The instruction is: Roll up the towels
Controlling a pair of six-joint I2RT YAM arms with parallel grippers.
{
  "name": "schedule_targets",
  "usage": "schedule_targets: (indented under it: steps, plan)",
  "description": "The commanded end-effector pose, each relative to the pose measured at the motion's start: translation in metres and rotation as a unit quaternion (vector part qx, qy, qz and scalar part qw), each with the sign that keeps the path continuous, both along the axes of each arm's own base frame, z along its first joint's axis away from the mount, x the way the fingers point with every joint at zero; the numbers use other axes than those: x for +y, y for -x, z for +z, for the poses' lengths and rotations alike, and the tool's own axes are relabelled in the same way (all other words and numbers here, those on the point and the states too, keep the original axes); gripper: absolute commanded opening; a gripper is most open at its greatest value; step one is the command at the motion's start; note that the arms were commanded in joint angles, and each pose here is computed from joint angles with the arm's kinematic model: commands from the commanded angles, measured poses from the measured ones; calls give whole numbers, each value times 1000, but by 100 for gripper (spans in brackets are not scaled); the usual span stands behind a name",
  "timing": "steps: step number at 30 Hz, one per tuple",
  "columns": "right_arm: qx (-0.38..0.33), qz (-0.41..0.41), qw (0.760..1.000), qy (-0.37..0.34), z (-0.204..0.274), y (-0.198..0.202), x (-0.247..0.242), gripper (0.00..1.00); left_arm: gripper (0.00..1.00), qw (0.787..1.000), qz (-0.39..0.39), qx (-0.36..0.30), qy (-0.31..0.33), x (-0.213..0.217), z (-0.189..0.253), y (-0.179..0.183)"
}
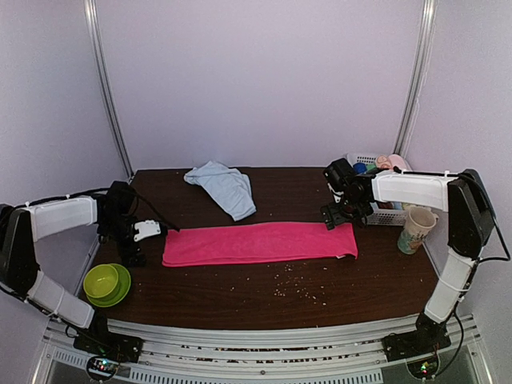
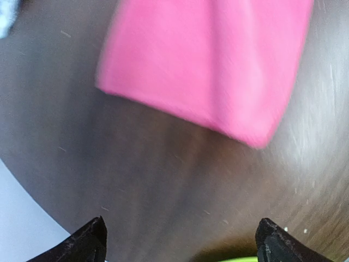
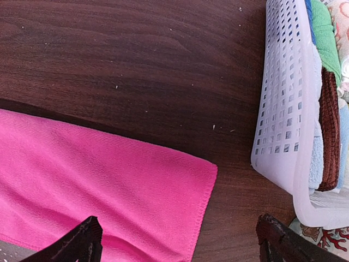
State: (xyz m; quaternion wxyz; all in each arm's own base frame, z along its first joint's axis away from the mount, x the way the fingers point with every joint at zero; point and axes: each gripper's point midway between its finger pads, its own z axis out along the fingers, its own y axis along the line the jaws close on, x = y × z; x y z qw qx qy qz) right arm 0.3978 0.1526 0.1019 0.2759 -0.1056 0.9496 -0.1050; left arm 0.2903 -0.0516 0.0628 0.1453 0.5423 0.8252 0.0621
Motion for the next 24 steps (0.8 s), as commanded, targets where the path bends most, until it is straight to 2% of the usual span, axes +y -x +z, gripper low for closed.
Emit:
schedule_targets:
  steps: [1,4,9,14,24]
  plan:
    - [-5,-12,1000,8,3,-8,2,100,98,993,34,-28,110,-35,40,-44]
    - [-10,-14,1000,4,5,-8,2,100,98,987,74,-22,143,-44,50,-75]
    - [-15,-16,1000,2,7,-5,0,100,97,975,105,26,193,-51,40,-99]
    - [-25,-17,1000,0,15,-2,-3,100,90,964,108,78,230,-57,26,-105]
    - [-26,-12,1000,9,16,1,0,100,73,958,113,123,235,-60,1,-110]
